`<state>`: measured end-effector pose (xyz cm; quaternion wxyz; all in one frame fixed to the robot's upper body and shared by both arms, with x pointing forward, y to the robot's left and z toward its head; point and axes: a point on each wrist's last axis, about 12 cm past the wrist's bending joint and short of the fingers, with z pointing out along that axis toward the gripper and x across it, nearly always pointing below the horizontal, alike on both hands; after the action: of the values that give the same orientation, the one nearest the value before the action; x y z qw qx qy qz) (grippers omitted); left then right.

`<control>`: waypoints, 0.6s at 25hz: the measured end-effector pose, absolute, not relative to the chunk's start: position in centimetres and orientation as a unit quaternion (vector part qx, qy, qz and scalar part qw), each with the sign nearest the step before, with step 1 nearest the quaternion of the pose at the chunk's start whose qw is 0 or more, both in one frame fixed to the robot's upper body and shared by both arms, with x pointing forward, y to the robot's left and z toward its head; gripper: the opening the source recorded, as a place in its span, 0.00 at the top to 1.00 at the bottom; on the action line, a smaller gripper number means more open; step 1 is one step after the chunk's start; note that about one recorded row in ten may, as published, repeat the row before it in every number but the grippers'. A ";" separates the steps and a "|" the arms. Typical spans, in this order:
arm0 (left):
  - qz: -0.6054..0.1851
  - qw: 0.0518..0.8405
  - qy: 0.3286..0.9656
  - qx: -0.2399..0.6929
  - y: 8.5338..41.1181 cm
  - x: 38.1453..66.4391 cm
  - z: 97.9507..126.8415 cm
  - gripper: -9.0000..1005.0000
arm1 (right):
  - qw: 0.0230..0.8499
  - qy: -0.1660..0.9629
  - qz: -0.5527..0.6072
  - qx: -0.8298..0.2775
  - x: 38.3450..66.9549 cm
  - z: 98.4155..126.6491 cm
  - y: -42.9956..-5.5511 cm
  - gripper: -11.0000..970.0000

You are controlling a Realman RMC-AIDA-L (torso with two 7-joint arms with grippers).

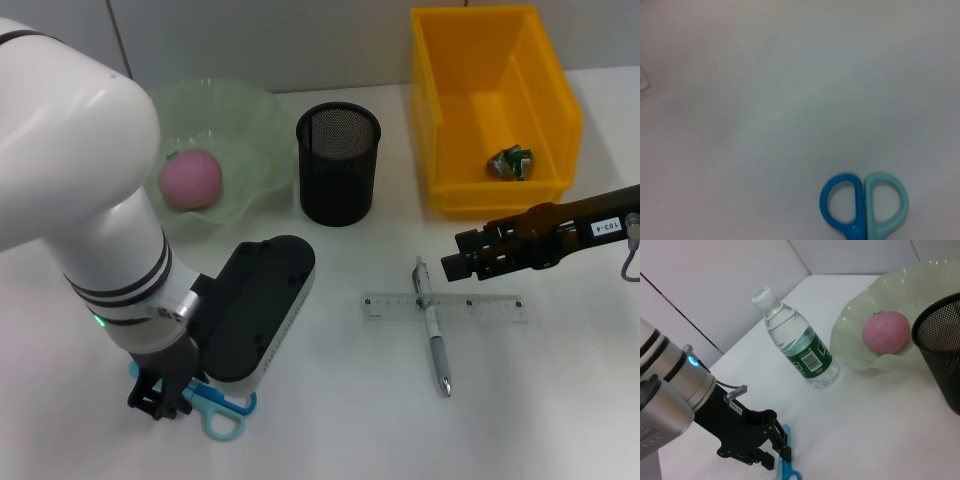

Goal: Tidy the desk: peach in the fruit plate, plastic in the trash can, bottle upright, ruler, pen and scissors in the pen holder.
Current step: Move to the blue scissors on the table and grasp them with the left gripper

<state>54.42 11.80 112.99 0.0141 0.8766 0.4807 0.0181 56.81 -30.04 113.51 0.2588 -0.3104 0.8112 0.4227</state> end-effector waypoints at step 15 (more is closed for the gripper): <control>0.022 0.018 0.482 0.875 11.6 54.5 112.8 0.67 | 0.260 0.809 0.422 -0.315 56.8 113.5 -30.0 0.21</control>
<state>54.47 11.58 112.78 0.0177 0.8754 0.4825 0.0224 56.83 -29.98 113.54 0.2598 -0.3145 0.8095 0.4223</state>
